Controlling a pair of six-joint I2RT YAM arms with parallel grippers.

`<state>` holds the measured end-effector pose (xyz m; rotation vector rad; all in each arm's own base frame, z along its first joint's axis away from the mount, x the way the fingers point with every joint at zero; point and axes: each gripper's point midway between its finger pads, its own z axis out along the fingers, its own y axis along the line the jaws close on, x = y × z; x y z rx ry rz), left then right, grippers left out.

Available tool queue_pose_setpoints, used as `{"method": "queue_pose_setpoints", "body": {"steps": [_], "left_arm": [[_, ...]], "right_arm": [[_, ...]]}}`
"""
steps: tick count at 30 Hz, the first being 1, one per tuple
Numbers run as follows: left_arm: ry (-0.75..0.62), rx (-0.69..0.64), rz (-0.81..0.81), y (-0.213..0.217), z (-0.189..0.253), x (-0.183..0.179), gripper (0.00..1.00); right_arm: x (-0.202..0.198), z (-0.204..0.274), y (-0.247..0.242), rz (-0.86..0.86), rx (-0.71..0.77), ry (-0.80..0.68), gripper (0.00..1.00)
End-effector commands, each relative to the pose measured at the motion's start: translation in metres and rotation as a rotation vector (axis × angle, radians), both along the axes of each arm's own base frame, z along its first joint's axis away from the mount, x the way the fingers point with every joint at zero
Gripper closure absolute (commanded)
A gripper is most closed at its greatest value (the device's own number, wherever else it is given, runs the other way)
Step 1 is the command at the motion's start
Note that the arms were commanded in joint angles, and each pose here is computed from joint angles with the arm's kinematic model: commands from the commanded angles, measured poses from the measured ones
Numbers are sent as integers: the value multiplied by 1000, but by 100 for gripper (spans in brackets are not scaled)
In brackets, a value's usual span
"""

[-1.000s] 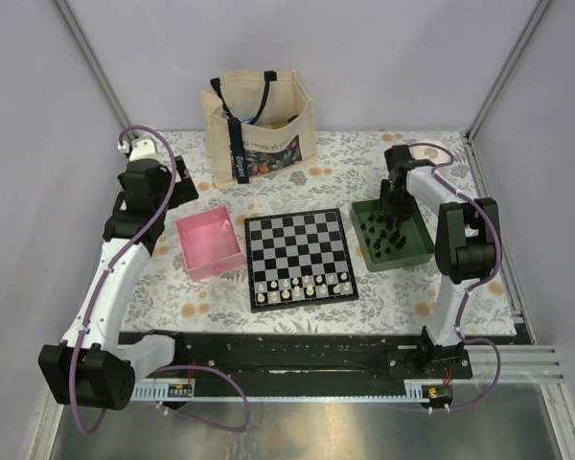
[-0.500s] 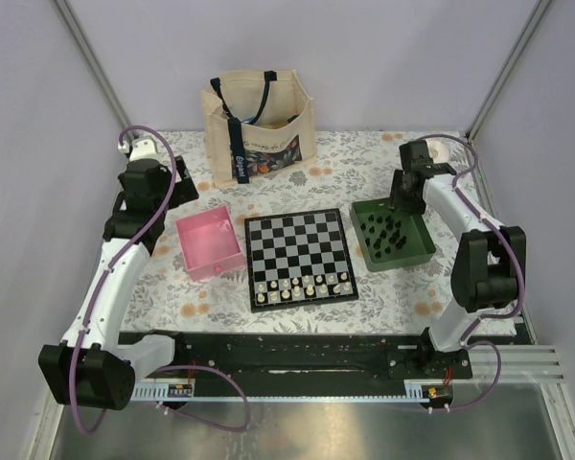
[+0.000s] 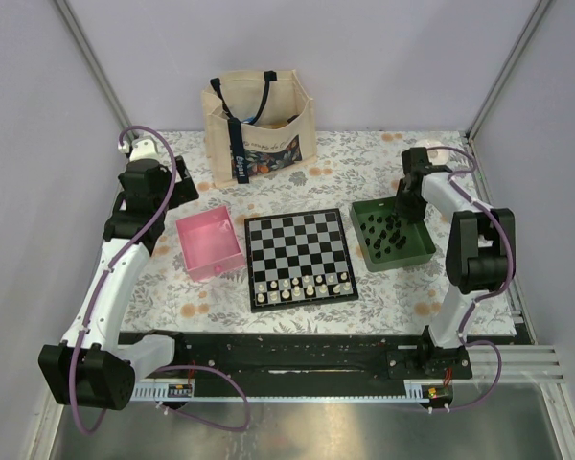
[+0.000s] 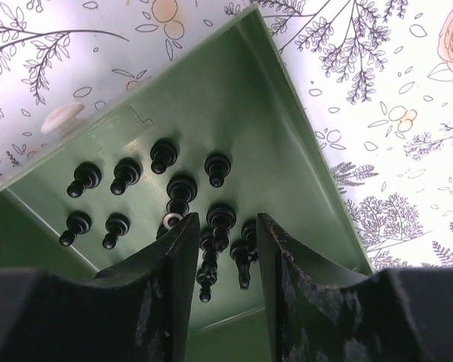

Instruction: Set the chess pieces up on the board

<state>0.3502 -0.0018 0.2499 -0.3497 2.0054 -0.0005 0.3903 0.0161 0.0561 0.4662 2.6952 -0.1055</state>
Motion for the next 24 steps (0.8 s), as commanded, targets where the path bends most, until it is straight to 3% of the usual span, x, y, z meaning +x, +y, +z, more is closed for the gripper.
{"method": "queue_pose_setpoints", "body": {"steps": [1, 24], "left_arm": [[-35, -1, -15, -1, 9, 4, 1], [-35, -1, -17, -2, 9, 4, 1]], "right_arm": [[24, 13, 0, -39, 48, -72, 55], [26, -15, -2, -39, 52, -12, 59]]}}
